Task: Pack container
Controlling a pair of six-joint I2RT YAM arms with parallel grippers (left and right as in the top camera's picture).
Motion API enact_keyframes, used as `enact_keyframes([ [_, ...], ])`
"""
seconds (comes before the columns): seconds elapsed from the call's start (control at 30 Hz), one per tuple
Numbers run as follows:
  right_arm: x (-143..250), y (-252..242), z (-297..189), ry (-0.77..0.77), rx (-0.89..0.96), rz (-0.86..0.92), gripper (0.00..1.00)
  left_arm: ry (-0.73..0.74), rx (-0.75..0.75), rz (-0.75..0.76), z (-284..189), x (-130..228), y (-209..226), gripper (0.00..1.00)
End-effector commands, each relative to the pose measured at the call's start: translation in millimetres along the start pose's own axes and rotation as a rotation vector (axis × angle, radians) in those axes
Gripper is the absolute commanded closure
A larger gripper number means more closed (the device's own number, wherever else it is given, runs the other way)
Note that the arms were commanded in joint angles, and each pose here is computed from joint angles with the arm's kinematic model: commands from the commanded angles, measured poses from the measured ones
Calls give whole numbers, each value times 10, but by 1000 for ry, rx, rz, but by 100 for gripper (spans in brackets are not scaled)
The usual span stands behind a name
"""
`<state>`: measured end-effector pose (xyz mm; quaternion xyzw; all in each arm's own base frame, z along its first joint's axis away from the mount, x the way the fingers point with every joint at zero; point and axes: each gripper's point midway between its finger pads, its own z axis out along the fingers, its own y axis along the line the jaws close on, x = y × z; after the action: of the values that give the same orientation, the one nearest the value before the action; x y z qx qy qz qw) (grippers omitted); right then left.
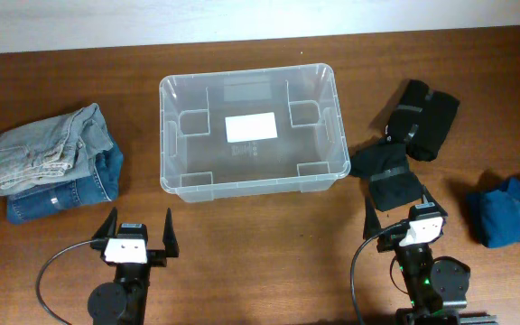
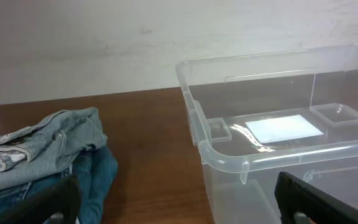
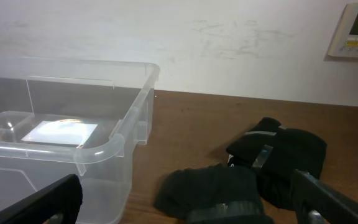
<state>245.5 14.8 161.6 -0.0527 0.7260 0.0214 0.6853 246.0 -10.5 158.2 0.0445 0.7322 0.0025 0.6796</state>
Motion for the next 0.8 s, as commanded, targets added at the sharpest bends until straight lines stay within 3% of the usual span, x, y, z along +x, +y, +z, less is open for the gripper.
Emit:
enact_keyframes([
  [0.0, 32, 2, 2, 7, 2, 2, 1, 2, -4, 17, -1, 16, 4, 1],
  [0.77, 32, 2, 2, 7, 2, 2, 1, 3, -15, 17, -1, 18, 23, 1],
])
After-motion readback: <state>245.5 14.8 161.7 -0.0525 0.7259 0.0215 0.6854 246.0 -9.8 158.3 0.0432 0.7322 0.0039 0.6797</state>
